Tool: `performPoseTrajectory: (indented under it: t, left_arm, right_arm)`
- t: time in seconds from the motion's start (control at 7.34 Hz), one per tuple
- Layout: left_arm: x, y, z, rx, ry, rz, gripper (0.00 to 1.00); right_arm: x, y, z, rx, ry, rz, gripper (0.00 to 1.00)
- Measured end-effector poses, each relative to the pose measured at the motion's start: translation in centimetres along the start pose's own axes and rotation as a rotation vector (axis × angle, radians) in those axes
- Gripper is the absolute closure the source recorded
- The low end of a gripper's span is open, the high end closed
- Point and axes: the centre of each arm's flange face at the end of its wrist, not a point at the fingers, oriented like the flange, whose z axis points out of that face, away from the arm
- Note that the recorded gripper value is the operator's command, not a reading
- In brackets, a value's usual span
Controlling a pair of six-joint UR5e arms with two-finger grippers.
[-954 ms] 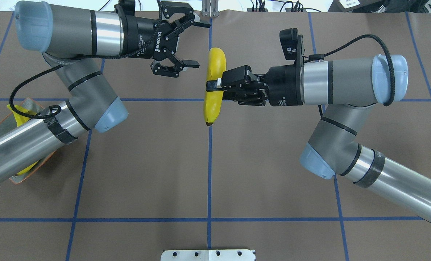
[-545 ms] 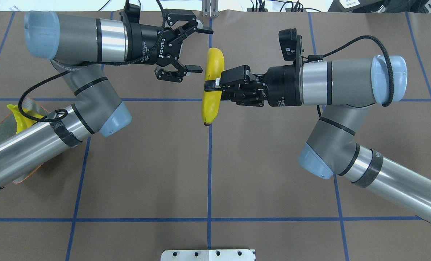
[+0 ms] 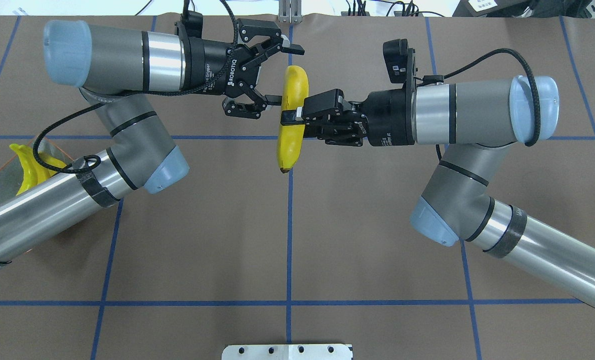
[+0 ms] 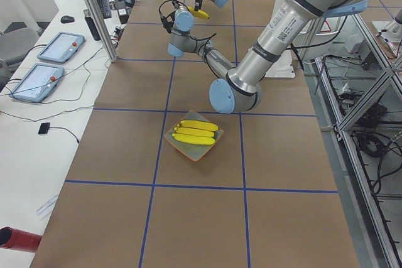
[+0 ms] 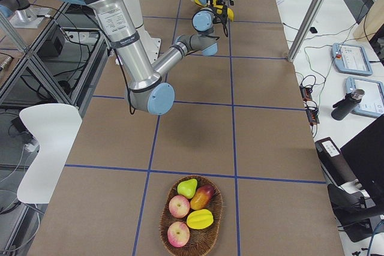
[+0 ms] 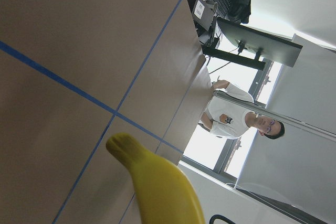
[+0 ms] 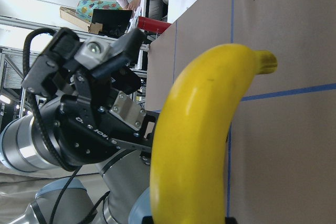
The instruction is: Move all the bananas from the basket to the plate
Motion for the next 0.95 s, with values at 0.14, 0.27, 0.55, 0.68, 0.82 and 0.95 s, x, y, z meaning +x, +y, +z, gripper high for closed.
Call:
performPoseTrajectory:
  t: [0.14, 0.27, 0.55, 0.68, 0.82, 0.95]
  left_arm:
    - [-0.05, 0.21, 0.17, -0.004, 0.0, 0.0, 0.3]
    - [-0.13, 0.36, 0.28, -0.008, -0.001, -0.001, 0.81]
    - [-0.23, 0.45, 0.34, -0.01, -0.002, -0.001, 1.0]
    - [-0.37, 0.43, 0.32, -0.009, -0.004, -0.002, 1.0]
    - [-0.45, 0.42, 0.25, -0.009, -0.005, -0.003, 1.0]
    - [-0.61, 0.37, 0.17, -0.008, -0.007, -0.004, 1.0]
  right_arm:
    - [-0.03, 0.0, 0.01, 0.0, -0.001, 0.0, 1.0]
    - [-0.04, 0.01, 0.0, 0.0, -0.002, -0.001, 1.0]
    - [-0.06, 0.02, -0.02, -0.001, -0.005, -0.002, 0.16]
    - [-0.1, 0.02, -0.05, 0.001, -0.006, -0.003, 0.0]
    - [-0.11, -0.05, -0.07, 0.01, -0.008, -0.003, 0.0]
    - [-0.13, -0.16, -0.16, 0.021, -0.011, -0.004, 0.0]
